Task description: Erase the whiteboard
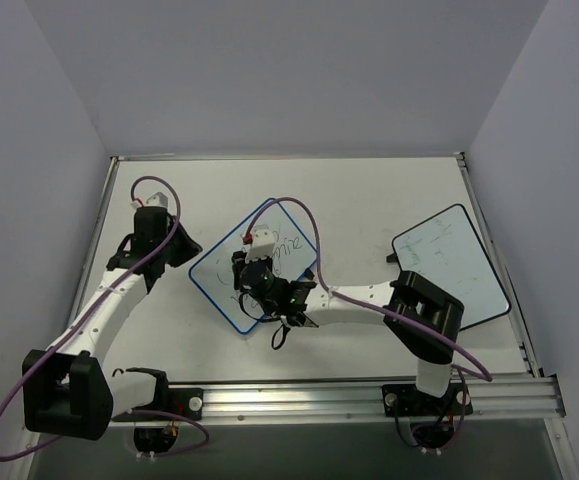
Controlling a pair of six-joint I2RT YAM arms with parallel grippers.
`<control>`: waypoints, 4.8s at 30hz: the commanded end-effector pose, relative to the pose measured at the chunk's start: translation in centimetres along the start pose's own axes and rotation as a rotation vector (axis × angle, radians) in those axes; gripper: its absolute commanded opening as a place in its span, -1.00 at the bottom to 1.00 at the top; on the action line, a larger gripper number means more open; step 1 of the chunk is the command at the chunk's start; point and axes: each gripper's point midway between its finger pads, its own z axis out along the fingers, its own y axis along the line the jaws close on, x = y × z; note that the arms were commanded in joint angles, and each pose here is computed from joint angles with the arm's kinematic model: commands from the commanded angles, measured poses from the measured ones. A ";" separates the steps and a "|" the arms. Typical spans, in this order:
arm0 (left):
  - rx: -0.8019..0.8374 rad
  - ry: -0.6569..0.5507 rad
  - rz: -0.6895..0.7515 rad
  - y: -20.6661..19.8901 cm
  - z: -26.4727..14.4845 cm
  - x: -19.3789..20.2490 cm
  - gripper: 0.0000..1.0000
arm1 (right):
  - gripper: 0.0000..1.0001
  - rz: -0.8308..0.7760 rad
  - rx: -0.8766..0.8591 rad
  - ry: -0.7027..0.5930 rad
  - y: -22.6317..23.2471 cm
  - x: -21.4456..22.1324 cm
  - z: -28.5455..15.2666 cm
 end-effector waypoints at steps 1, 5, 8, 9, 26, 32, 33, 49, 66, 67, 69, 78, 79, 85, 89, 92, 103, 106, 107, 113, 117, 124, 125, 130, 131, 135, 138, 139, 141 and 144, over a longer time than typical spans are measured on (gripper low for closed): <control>0.054 -0.036 0.024 -1.6 -0.1 -1.0 -0.95 | -1.00 0.052 0.040 -0.070 -1.4 -2.9 -0.4; 0.060 -0.031 0.036 -2.0 0.0 -0.8 -0.95 | -1.00 0.043 0.039 -0.072 -1.4 -3.2 -0.3; 0.065 -0.028 0.046 -2.3 0.0 -0.6 -0.95 | -1.00 0.039 0.024 -0.069 -0.8 -3.3 0.0; 0.066 -0.026 0.048 -2.4 0.0 -0.5 -0.95 | -1.00 0.037 0.018 -0.065 -0.5 -3.2 0.1; 0.092 -0.004 0.084 -3.5 0.2 0.1 -0.95 | -1.00 -0.003 -0.124 -0.045 6.9 -2.3 -1.2; 0.094 0.000 0.091 -3.6 0.2 0.2 -0.95 | -1.00 -0.018 -0.093 -0.022 6.0 -0.9 -0.6; 0.095 -0.002 0.091 -3.7 0.1 0.1 -0.95 | -1.00 -0.012 -0.085 -0.024 5.7 -1.0 -0.6; 0.096 0.001 0.108 -3.8 0.1 0.2 -0.95 | -1.00 0.043 0.104 -0.053 -3.4 -1.9 1.5; 0.102 0.011 0.118 -4.1 0.4 0.7 -0.95 | -1.00 -0.021 -0.048 -0.053 5.3 0.9 -0.4; 0.102 0.009 0.118 -4.1 0.4 0.6 -0.95 | -1.00 -0.014 -0.060 -0.060 5.7 0.9 -0.6; 0.102 0.009 0.120 -4.1 0.4 0.6 -0.95 | -1.00 -0.024 -0.066 -0.065 6.3 1.3 -1.0; 0.101 0.007 0.122 -4.2 0.3 0.5 -0.95 | -1.00 -0.035 0.014 -0.082 4.0 1.8 -0.5; 0.102 0.008 0.122 -4.2 0.3 0.5 -0.95 | -1.00 -0.029 0.031 -0.092 3.4 1.5 -0.3; 0.101 0.006 0.126 -4.3 0.1 0.4 -0.95 | -1.00 -0.022 0.155 -0.113 -1.6 1.3 0.4; 0.100 0.005 0.128 -4.3 0.0 0.4 -0.95 | -1.00 -0.008 0.197 -0.119 -3.6 0.9 0.9; 0.099 0.005 0.128 -4.3 0.0 0.4 -0.95 | -1.00 -0.008 0.208 -0.123 -4.0 0.7 1.1; 0.104 0.005 0.132 -4.5 -0.1 0.5 -0.95 | -1.00 -0.051 0.105 -0.083 -0.6 -0.2 2.8; 0.105 0.003 0.135 -4.6 -0.2 0.4 -0.95 | -1.00 -0.043 0.095 -0.078 -0.7 -0.7 3.6; 0.103 0.003 0.135 -4.5 -0.2 0.4 -0.95 | -1.00 -0.040 0.095 -0.078 -0.9 -0.8 3.8; 0.105 0.005 0.138 -4.6 -0.3 0.5 -0.95 | -1.00 -0.020 0.130 -0.061 -3.7 -1.4 5.6; 0.107 0.003 0.139 -4.6 -0.4 0.4 -0.95 | -1.00 -0.013 0.168 -0.049 -6.1 -1.3 6.2; 0.108 0.006 0.139 -4.7 -0.4 0.5 -0.95 | -1.00 -0.003 0.231 -0.040 -9.3 -0.6 6.0; 0.109 0.007 0.140 -4.7 -0.4 0.5 -0.95 | -1.00 0.000 0.239 -0.041 -9.7 -0.7 6.0; 0.109 0.007 0.140 -4.7 -0.3 0.5 -0.95 | -1.00 -0.004 0.233 -0.031 -9.7 -0.4 6.0; 0.111 0.006 0.141 -4.8 -0.3 0.5 -0.95 | -1.00 -0.003 0.229 -0.032 -9.5 -0.5 6.0; 0.109 0.007 0.141 -4.7 -0.3 0.5 -0.95 | -1.00 -0.012 0.194 -0.033 -7.8 -0.6 5.7; 0.111 0.006 0.142 -4.8 -0.3 0.5 -0.95 | -1.00 -0.028 0.162 -0.037 -5.8 -0.4 4.9; 0.111 0.007 0.142 -4.8 -0.3 0.6 -0.95 | -1.00 -0.035 0.162 -0.043 -5.3 -0.4 4.7; 0.110 0.008 0.143 -4.8 -0.3 0.6 -0.95 | -1.00 -0.051 0.142 -0.046 -3.8 -0.1 4.1; 0.111 0.009 0.144 -4.8 -0.3 0.7 -0.95 | -1.00 -0.060 0.142 -0.046 -3.3 0.3 3.9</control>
